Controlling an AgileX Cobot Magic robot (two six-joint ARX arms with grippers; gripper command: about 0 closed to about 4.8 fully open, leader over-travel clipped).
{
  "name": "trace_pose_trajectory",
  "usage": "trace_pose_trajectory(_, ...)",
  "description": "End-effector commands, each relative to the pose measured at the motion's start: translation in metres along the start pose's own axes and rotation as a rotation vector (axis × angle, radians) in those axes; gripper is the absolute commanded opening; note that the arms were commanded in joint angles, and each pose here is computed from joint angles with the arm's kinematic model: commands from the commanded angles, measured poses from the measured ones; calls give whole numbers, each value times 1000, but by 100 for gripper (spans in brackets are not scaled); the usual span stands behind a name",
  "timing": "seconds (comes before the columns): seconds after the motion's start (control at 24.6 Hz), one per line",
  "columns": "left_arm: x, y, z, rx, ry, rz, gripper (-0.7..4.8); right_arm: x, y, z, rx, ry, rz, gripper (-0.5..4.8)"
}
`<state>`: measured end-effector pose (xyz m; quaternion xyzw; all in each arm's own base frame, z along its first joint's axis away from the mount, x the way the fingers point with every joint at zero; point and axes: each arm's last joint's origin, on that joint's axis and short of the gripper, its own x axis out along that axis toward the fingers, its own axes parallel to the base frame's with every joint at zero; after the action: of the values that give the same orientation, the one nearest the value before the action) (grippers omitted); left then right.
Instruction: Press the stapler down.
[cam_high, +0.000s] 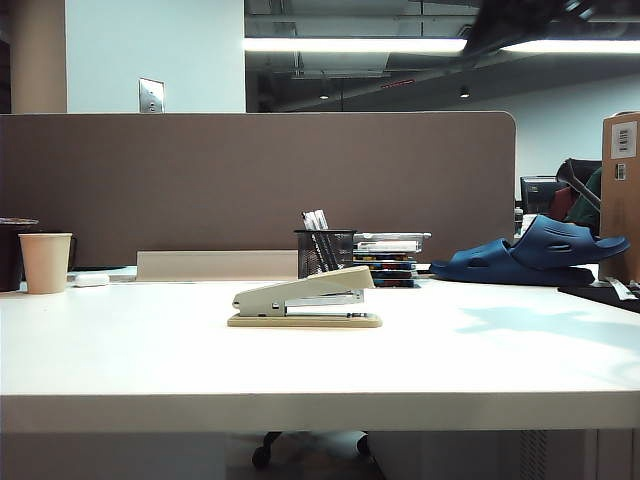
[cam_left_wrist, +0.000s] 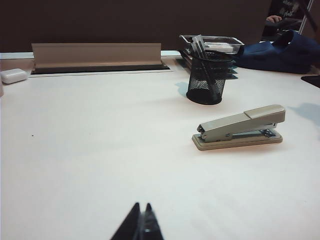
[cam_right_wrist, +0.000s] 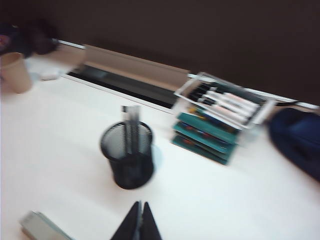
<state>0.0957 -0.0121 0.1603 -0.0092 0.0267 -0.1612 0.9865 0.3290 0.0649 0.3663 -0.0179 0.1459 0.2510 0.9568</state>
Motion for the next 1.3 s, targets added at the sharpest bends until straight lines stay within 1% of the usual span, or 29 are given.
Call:
trace_pose_trajectory(0.04,0,1,2,9,-16,49,-6,-30,-8,9,-12,-14,-59,-9)
trace_pose_trajectory(0.08,0,2,2,8,-16,69,-5,-38,-10,12,-11,-23,-79,-9)
trace_pose_trajectory(0.12,0,3,2,8,-17,97,-6,-47,-12,15,-11,-35,-117,-9)
trace_pose_trajectory(0.2,-1,5,2,7,-18,173,-6,-79,-19,24,-11,-78,-225,-9)
trace_pose_trajectory(0.24,-1,5,2,8,-18,192,-6,-87,-21,25,-9,-85,-246,-9)
trace_pose_trajectory(0.33,-1,6,2,7,-18,220,-6,-104,-21,27,-6,-98,-286,-9)
trace_pose_trajectory(0.41,-1,6,2,8,-20,224,-6,-121,-18,25,-9,-122,-330,-9)
trace_pose_trajectory(0.45,-1,6,3,9,-27,223,-6,-134,-15,19,-10,-134,-374,-9)
trace_pose_trajectory(0.49,-1,6,4,10,-37,222,-6,-142,-12,14,-10,-140,-391,-9)
trace_pose_trajectory(0.65,-1,6,10,22,-102,216,-6,-166,9,-25,-18,-178,-410,-9)
trace_pose_trajectory(0.73,-2,6,13,26,-126,214,-5,-176,21,-55,-25,-202,-412,-9)
trace_pose_trajectory(1.06,-2,6,13,26,-128,214,-5,-192,40,-114,-20,-213,-414,-9)
trace_pose_trajectory(1.14,-2,6,13,26,-128,214,-5,-197,46,-135,-26,-229,-415,-9)
trace_pose_trajectory(1.3,-2,6,13,26,-128,214,-5,-200,52,-156,-30,-246,-416,-9)
